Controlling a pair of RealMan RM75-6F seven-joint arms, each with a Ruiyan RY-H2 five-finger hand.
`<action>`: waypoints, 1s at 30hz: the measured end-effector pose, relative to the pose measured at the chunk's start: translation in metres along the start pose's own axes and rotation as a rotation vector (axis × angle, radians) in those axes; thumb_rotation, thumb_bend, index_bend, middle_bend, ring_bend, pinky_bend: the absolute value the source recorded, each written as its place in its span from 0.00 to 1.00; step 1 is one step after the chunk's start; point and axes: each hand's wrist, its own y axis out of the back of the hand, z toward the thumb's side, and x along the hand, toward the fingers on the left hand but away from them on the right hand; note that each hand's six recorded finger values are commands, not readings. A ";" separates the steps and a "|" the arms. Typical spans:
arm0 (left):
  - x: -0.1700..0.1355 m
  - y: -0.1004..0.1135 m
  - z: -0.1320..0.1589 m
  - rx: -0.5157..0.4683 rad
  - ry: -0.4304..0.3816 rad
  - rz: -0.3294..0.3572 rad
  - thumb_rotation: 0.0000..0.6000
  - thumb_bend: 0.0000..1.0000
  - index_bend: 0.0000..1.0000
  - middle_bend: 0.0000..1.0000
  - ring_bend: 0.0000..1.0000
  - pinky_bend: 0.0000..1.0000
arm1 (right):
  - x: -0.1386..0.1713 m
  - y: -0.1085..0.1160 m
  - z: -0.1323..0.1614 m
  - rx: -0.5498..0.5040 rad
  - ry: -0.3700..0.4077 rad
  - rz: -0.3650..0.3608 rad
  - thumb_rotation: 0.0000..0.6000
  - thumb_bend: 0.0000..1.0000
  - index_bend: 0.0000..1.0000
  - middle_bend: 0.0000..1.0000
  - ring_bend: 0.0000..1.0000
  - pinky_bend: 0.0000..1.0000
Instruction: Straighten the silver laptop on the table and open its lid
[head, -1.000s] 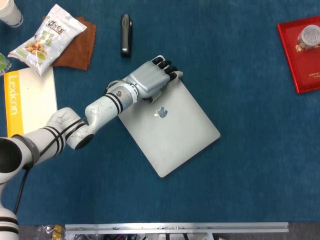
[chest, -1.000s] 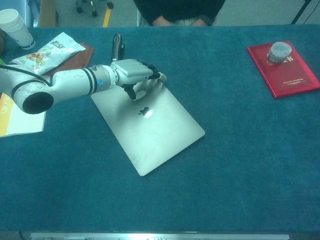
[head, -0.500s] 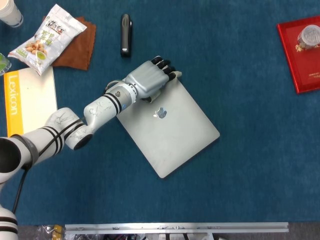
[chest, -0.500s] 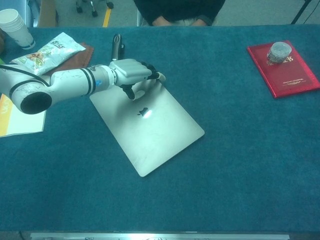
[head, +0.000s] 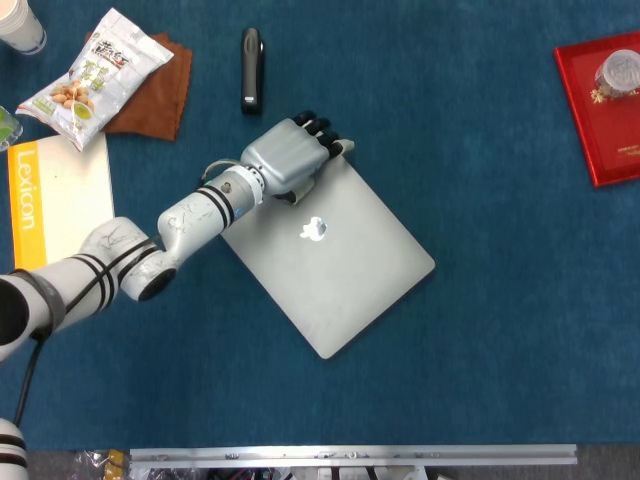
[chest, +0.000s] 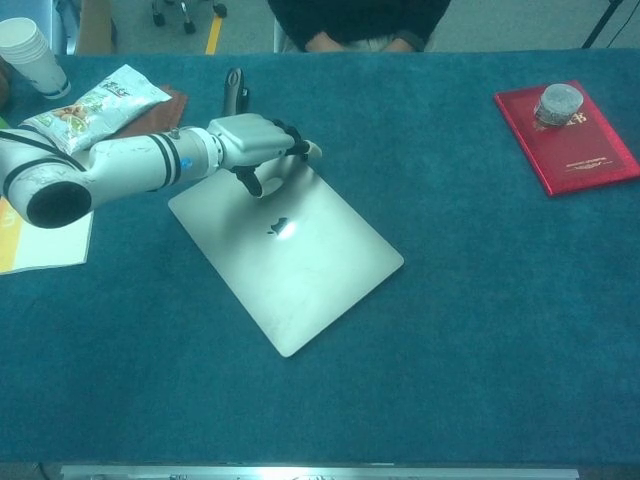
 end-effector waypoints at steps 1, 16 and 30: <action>-0.001 0.000 0.000 0.001 0.001 0.000 0.95 0.55 0.09 0.34 0.07 0.06 | 0.000 0.000 0.000 -0.002 0.000 -0.001 1.00 0.10 0.00 0.10 0.00 0.24; -0.018 0.001 -0.015 0.023 0.030 -0.001 0.91 0.55 0.09 0.36 0.09 0.06 | 0.003 0.004 0.004 -0.015 0.008 -0.011 1.00 0.10 0.00 0.10 0.00 0.24; -0.038 -0.002 -0.026 0.037 0.060 0.001 0.88 0.55 0.09 0.36 0.09 0.06 | 0.007 0.008 0.009 -0.031 0.019 -0.019 1.00 0.10 0.00 0.10 0.00 0.24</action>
